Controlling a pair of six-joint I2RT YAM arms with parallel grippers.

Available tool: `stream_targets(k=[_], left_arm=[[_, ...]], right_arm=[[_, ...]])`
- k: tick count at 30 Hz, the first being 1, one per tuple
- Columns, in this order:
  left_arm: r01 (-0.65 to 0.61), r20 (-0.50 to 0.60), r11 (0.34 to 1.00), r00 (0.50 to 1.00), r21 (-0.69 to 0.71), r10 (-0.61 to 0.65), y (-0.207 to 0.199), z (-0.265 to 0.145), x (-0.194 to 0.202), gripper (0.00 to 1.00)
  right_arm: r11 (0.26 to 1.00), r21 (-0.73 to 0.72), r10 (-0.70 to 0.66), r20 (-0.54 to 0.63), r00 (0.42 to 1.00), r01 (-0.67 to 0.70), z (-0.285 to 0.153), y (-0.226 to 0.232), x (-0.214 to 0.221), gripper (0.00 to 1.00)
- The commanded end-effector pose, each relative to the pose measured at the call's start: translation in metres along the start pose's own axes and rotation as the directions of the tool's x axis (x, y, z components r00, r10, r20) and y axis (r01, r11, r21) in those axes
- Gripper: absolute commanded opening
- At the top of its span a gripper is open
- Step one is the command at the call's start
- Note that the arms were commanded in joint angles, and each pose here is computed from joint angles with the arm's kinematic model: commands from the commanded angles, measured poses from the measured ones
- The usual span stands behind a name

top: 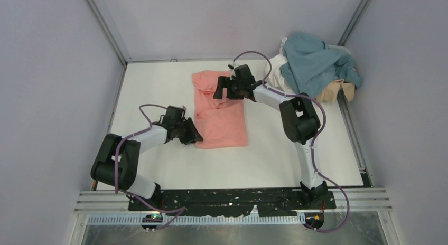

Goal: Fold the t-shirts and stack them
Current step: Fold the folded rectangular tshirt in 1/3 of the way

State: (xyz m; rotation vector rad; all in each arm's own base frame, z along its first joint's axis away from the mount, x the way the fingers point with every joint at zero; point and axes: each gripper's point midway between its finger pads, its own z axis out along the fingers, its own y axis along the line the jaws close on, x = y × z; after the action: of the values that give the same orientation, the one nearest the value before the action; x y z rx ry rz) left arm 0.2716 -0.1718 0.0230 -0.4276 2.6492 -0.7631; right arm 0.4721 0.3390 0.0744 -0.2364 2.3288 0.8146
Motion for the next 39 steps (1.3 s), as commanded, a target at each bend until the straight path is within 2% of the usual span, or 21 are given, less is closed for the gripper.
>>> stream_targets(k=[1, 7, 11, 17, 23, 27, 32, 34, 36, 39], left_arm=[[-0.021, -0.027, 0.999, 0.999, -0.048, 0.02, 0.009, 0.001, 0.004, 0.28], [-0.021, -0.032, 0.999, 0.999, -0.044, 0.019, 0.008, 0.001, 0.005, 0.27], [-0.022, -0.032, 0.999, 0.999, -0.042, 0.021, 0.008, 0.001, 0.005, 0.27], [-0.023, -0.03, 0.999, 0.999, -0.04, 0.022, 0.007, 0.001, 0.005, 0.27], [-0.022, -0.033, 0.999, 0.999, -0.038, 0.021, 0.007, 0.0, 0.005, 0.27], [-0.022, -0.03, 0.999, 0.999, -0.037, 0.021, 0.008, -0.001, 0.006, 0.27], [-0.026, -0.013, 0.999, 1.0, -0.034, 0.026, 0.006, -0.007, 0.005, 0.29], [-0.03, -0.007, 0.999, 1.0, -0.033, 0.029, 0.005, -0.009, 0.004, 0.33], [-0.031, 0.002, 0.999, 1.0, -0.029, 0.031, 0.004, -0.012, 0.004, 0.39], [-0.033, 0.016, 0.999, 0.999, -0.026, 0.034, 0.004, -0.015, 0.004, 0.41]], right_arm=[[0.999, -0.032, -0.036, 0.049, 0.998, 0.037, 0.004, 0.015, -0.022, 0.95], [0.999, -0.042, -0.026, 0.008, 1.0, 0.026, 0.019, 0.016, -0.011, 0.95], [0.996, -0.072, -0.054, -0.002, 0.999, 0.054, 0.024, 0.032, -0.007, 0.95], [0.982, -0.159, -0.102, 0.01, 0.995, 0.102, 0.028, 0.081, -0.009, 0.95], [0.943, -0.291, -0.169, 0.01, 0.986, 0.164, 0.032, 0.15, 0.009, 0.95], [0.925, -0.33, -0.193, 0.022, 0.981, 0.189, 0.027, 0.172, 0.009, 0.95], [0.919, -0.325, -0.207, 0.087, 0.975, 0.224, -0.005, 0.18, -0.015, 0.95], [0.916, -0.32, -0.218, 0.116, 0.969, 0.244, -0.026, 0.179, -0.022, 0.95], [0.931, -0.263, -0.222, 0.148, 0.964, 0.255, -0.047, 0.166, -0.025, 0.95], [0.963, -0.167, -0.187, 0.157, 0.97, 0.213, -0.085, 0.13, -0.015, 0.95]])
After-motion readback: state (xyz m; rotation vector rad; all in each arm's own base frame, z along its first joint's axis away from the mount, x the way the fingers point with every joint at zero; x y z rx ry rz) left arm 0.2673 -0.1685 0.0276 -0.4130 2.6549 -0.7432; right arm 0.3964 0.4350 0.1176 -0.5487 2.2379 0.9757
